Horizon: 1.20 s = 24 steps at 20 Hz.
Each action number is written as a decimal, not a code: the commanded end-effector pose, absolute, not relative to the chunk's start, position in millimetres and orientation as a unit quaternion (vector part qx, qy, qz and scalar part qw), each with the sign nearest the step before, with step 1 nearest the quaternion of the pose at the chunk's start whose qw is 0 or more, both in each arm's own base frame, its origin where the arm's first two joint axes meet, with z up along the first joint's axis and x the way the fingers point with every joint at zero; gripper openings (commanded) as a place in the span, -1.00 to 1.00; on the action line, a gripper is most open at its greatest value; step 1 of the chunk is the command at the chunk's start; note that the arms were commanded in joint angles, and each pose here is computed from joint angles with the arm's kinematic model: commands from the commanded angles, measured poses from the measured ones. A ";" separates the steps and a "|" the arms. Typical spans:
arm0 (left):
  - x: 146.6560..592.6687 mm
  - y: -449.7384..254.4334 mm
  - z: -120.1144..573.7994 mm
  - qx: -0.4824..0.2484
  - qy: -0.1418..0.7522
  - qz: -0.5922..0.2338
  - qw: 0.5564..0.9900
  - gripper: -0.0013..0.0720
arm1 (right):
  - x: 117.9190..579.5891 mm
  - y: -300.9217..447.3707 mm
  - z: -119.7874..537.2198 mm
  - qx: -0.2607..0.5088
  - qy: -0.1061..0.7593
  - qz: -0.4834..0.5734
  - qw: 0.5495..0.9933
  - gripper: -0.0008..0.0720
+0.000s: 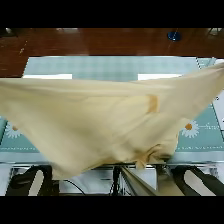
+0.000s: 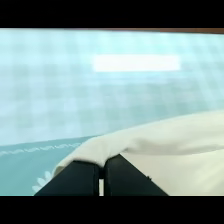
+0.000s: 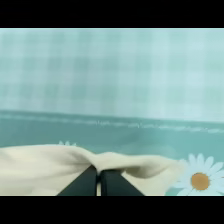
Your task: Fold the shirts.
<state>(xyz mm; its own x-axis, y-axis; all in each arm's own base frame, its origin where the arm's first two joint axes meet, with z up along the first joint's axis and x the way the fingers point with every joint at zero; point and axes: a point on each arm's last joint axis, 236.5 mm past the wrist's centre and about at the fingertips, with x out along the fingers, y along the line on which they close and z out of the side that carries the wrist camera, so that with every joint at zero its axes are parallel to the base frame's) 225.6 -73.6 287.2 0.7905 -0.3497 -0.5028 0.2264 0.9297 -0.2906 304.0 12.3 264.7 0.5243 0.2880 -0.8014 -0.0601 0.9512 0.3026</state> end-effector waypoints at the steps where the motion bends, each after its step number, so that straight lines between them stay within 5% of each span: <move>1: 289.1 -73.3 223.5 -0.174 0.297 -0.166 0.924 -0.89 | 363.6 35.2 202.5 0.123 0.520 0.146 0.833 -0.92; 9: 403.1 -57.4 103.9 -0.160 0.377 -0.150 0.900 -0.89 | 508.1 82.2 151.0 0.048 0.403 0.159 0.900 -0.92; 24: 488.4 -21.7 17.4 -0.103 0.346 -0.072 0.930 -0.89 | 606.1 62.9 42.7 0.063 0.366 0.105 0.922 -0.92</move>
<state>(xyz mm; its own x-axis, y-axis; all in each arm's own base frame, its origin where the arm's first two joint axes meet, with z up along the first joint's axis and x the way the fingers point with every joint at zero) 476.6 -23.9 34.0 0.7416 -0.2360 -0.6280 0.0794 0.9604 -0.2672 591.1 63.1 57.6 0.6872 0.2429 -0.6846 -0.1679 0.9700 0.1756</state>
